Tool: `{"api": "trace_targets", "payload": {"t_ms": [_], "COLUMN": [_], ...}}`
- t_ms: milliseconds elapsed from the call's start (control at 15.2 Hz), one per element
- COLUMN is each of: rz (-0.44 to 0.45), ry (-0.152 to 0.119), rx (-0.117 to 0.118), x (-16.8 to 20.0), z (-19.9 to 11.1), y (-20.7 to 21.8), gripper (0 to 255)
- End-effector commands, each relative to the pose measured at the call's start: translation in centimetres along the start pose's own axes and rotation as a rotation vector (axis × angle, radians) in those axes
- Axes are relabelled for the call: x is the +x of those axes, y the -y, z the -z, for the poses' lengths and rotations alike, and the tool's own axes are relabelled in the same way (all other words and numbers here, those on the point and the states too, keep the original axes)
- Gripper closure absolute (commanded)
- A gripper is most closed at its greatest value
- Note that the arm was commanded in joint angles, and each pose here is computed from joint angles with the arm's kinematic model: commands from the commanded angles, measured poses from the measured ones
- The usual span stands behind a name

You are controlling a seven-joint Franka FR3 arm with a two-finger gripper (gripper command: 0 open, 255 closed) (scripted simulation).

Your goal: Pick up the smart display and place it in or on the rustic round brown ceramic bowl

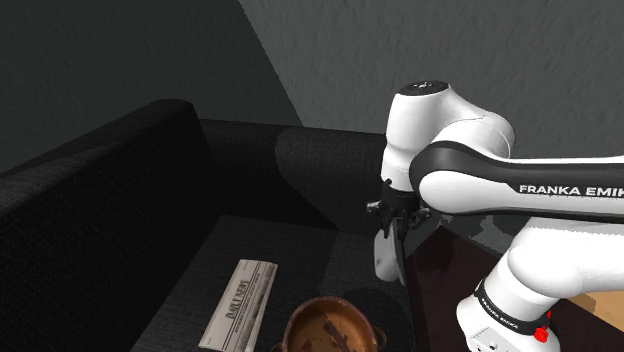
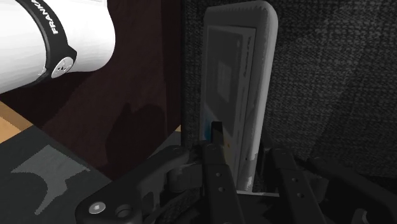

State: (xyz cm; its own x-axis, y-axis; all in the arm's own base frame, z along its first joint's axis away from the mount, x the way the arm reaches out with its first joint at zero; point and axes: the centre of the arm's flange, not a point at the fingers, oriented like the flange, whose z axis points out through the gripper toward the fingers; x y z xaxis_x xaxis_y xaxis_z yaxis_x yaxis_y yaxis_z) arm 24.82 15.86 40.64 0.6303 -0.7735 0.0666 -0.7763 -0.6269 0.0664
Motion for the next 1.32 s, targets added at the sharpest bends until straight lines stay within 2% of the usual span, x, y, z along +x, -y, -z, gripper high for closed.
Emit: {"api": "trace_targets", "payload": {"t_ms": [0, 924, 1254], "rz": [0.0, 0.0, 0.0], "ry": [0.0, 0.0, 0.0], "rx": [0.0, 0.0, 0.0], "x": [0.0, 0.5, -5.1], "z": [1.2, 8.0, 9.6], "y": [-0.1, -0.6, 2.6], "gripper": [255, 255, 255]}}
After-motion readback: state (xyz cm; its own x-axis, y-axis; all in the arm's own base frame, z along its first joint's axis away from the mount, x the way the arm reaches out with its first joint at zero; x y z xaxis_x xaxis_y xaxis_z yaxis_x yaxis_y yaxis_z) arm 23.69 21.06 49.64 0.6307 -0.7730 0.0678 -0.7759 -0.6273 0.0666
